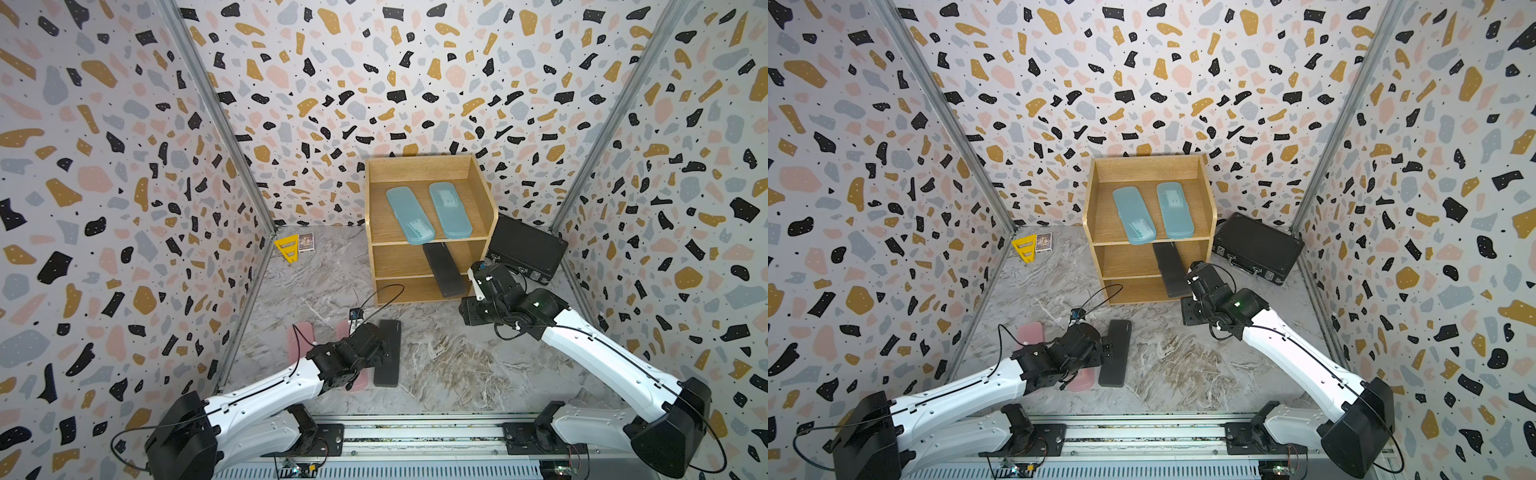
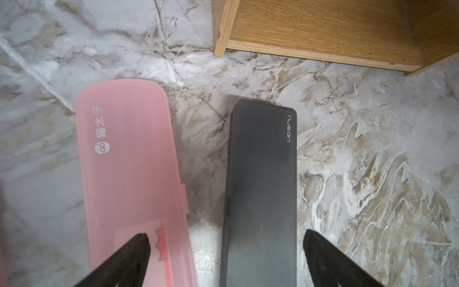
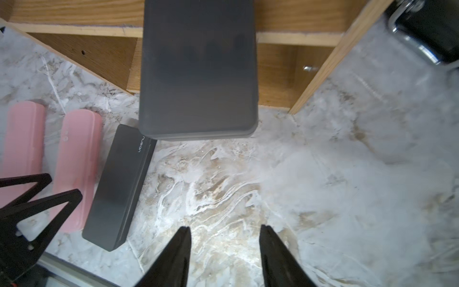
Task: Place the pencil cases on the shelf according to color
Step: Place the pencil case on the shelf.
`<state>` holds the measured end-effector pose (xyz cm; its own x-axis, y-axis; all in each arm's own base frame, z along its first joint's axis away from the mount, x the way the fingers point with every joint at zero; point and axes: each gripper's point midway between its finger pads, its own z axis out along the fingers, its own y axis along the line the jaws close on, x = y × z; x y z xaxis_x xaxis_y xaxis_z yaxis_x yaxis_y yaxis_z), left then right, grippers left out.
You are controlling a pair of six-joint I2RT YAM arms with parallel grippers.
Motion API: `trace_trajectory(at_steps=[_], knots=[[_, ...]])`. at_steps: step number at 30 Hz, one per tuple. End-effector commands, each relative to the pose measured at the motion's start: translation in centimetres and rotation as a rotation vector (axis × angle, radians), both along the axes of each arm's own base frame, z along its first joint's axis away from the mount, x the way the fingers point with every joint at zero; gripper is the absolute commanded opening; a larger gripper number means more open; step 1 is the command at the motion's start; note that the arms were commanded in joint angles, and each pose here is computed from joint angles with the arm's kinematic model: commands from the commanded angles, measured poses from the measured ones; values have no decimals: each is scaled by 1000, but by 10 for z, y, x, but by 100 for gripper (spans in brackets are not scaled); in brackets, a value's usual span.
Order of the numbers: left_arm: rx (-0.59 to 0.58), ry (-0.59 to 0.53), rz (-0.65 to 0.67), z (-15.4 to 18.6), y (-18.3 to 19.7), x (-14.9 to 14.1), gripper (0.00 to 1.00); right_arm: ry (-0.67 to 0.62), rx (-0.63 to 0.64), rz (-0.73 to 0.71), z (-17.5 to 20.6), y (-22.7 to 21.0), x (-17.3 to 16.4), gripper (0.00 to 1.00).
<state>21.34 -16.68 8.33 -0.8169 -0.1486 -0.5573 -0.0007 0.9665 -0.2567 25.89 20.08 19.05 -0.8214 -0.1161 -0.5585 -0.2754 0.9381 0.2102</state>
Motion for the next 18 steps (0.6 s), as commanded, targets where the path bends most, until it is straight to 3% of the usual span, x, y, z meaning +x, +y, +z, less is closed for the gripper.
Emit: trace_trajectory(at_steps=[1, 9, 18], knots=[[3, -34, 11, 11, -1, 8, 100, -33, 103, 3, 5, 18, 9, 43], [11, -27, 14, 8, 3, 6, 100, -90, 188, -49, 5, 37, 37, 38], [13, -31, 22, 5, 11, 1, 100, -145, 158, -99, 3, 38, 66, 39]])
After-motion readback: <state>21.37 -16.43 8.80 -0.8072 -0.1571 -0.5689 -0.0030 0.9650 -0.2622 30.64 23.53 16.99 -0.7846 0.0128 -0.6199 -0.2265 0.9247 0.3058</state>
